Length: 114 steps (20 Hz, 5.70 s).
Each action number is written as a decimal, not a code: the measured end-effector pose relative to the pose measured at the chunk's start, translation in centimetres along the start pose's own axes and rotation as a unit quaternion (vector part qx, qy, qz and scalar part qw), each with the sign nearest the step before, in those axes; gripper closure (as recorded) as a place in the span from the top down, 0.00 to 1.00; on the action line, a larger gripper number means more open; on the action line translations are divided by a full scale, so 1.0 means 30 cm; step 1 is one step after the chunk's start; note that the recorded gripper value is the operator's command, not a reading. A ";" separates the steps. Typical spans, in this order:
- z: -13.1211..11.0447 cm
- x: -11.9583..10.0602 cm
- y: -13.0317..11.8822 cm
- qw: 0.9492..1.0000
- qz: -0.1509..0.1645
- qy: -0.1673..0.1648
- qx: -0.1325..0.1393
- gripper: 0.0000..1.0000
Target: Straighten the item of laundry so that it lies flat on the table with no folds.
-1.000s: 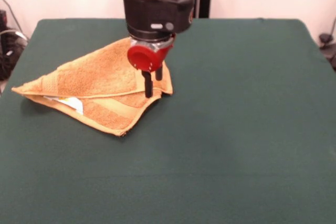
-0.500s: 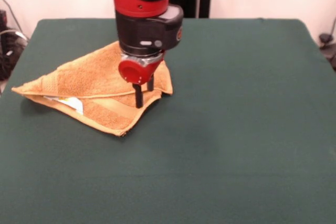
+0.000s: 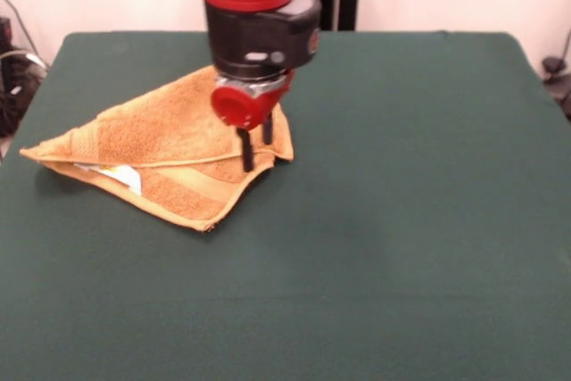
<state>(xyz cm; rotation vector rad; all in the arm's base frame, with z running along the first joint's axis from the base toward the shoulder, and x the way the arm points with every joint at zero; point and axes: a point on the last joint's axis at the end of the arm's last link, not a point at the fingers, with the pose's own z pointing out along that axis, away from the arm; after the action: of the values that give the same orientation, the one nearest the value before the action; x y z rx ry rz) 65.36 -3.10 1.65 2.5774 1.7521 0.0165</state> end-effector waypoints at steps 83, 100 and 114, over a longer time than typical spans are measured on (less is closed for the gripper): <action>-0.261 -0.159 0.470 0.929 -0.340 -0.022 -0.143 1.00; -0.189 -0.072 0.533 0.922 -0.345 -0.017 -0.176 1.00; 0.006 0.168 0.449 0.918 -0.355 -0.008 -0.173 1.00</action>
<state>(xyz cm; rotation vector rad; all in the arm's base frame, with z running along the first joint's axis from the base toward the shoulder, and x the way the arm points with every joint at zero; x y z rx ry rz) 79.74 -3.35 1.79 1.5918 2.3106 0.2609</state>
